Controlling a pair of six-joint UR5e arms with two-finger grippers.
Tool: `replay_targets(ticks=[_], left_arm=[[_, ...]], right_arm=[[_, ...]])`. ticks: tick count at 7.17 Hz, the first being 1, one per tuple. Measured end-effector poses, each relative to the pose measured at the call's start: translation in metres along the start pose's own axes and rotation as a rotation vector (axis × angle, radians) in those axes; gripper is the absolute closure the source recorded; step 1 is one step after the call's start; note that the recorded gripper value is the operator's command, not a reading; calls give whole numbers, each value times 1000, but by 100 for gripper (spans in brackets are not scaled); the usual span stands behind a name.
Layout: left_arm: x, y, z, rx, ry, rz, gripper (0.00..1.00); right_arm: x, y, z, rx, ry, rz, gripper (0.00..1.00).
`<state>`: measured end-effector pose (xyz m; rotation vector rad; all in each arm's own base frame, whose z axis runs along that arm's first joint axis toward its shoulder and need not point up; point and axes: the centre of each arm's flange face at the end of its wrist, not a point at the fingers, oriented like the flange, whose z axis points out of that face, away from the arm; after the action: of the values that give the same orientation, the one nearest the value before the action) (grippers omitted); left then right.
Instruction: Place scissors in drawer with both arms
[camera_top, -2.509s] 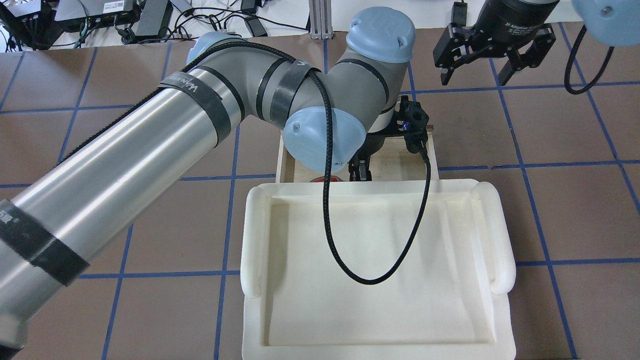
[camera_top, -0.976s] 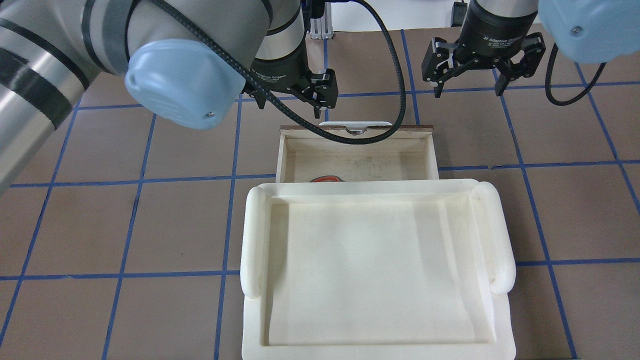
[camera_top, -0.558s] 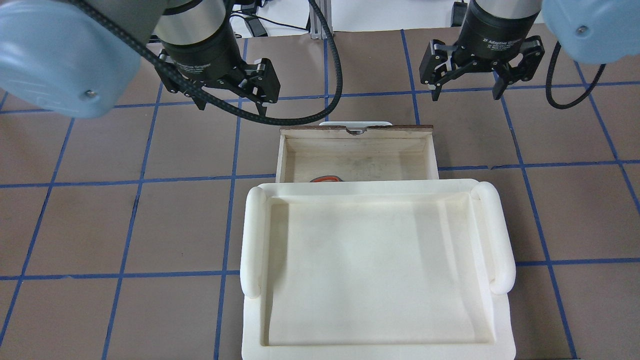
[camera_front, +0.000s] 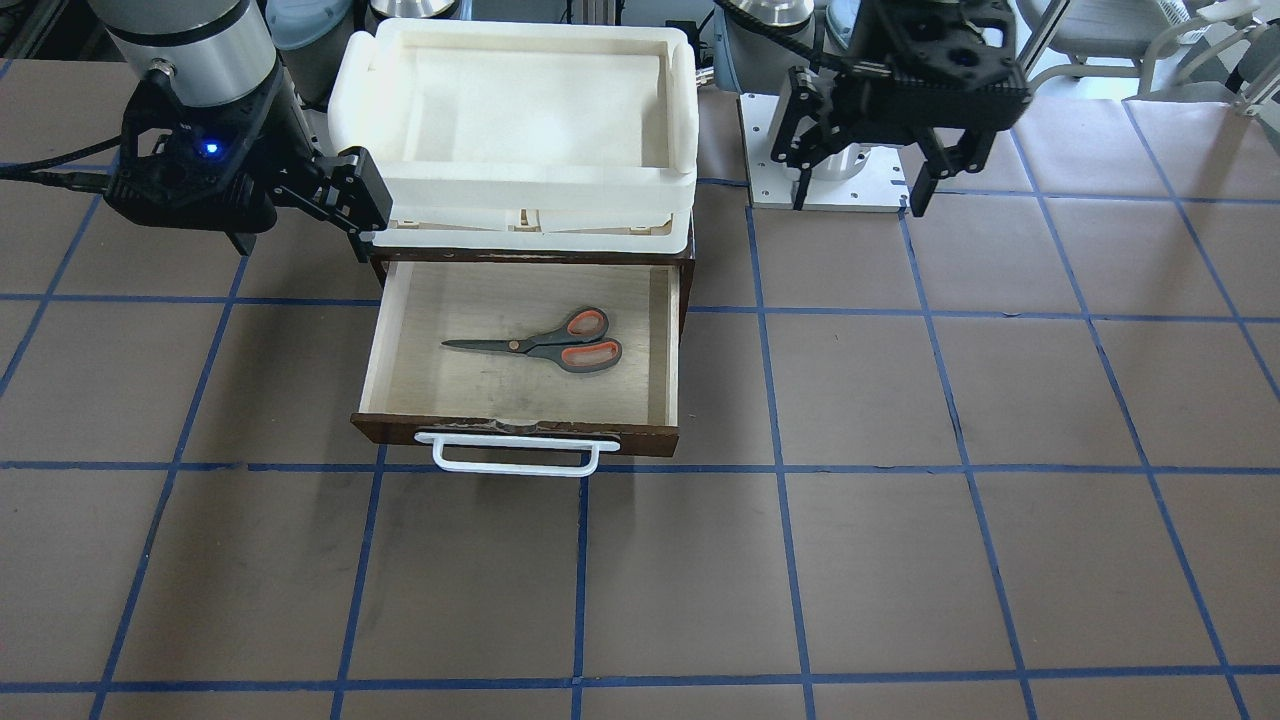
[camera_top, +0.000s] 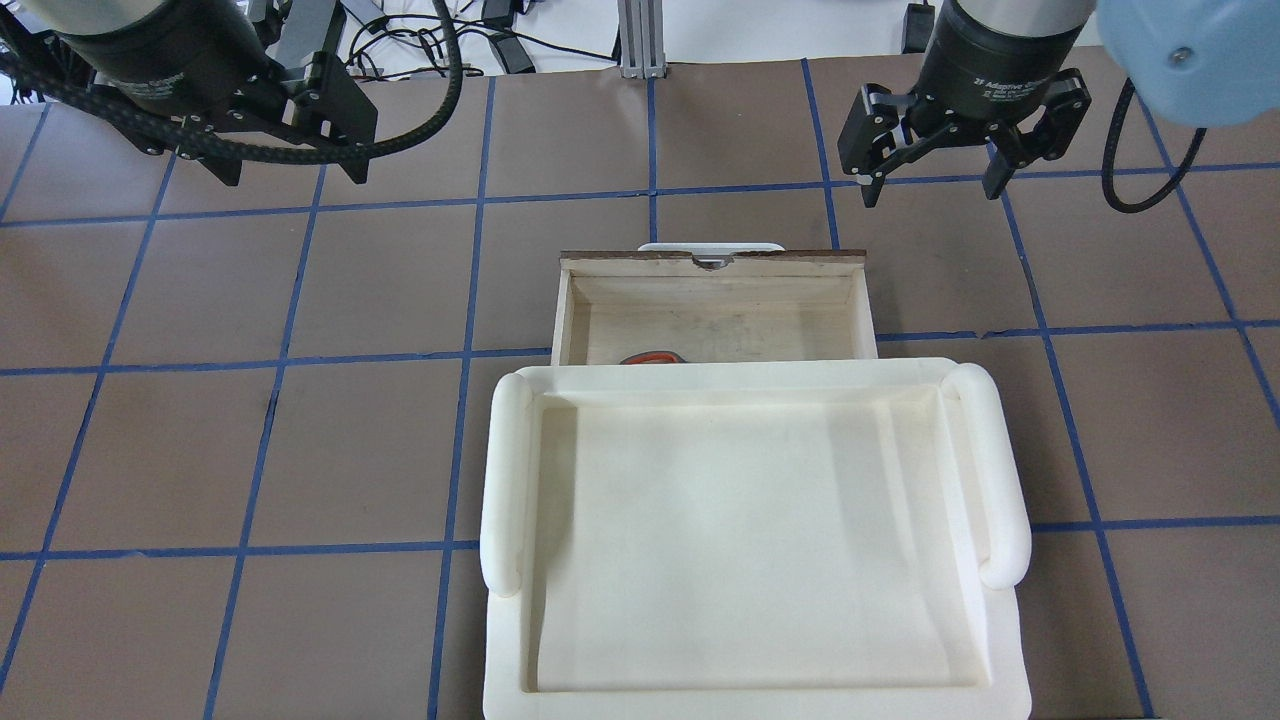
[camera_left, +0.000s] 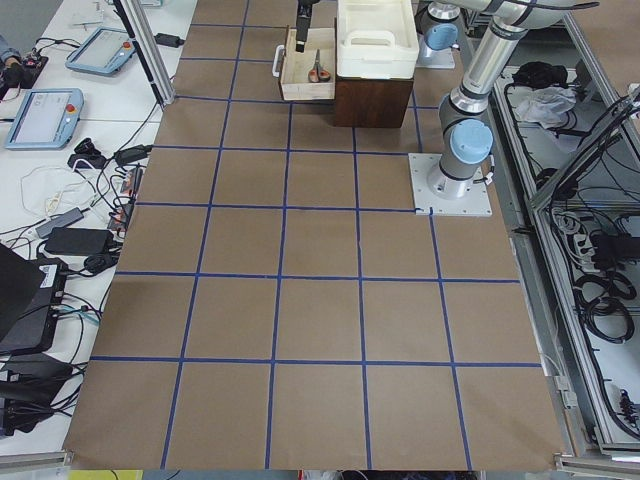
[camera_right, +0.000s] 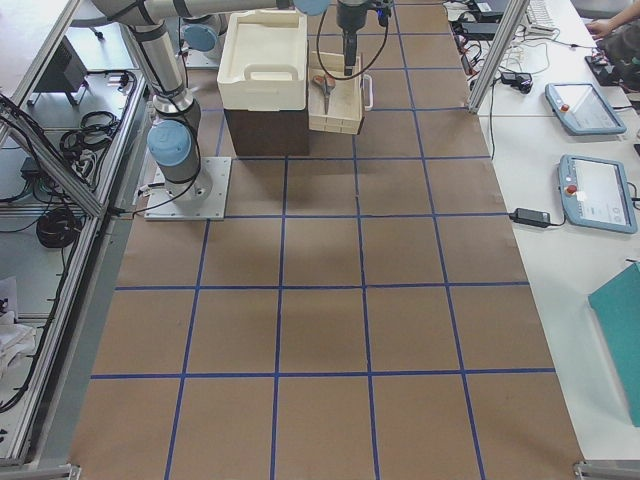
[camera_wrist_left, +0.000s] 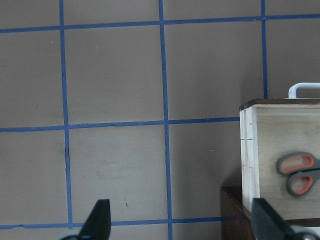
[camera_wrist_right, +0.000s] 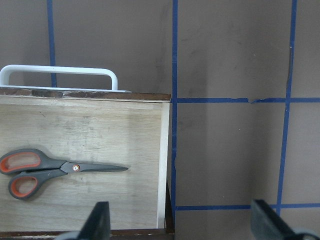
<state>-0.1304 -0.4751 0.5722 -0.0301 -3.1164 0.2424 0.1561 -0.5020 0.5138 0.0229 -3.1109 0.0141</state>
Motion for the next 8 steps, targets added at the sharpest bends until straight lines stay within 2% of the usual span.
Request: replay_targets(ticks=[2,5,8], left_arm=[[-14,0,6,12,20,-21,0],[-16,3,22,-3,19,-31,0],[-15,5,26,-65,-1,-35,0]], right_arm=[[1,-1,-1,4,4,0,0],[4,-1,0,2,8,5,0],[4,-1,1,2,8,9,0]])
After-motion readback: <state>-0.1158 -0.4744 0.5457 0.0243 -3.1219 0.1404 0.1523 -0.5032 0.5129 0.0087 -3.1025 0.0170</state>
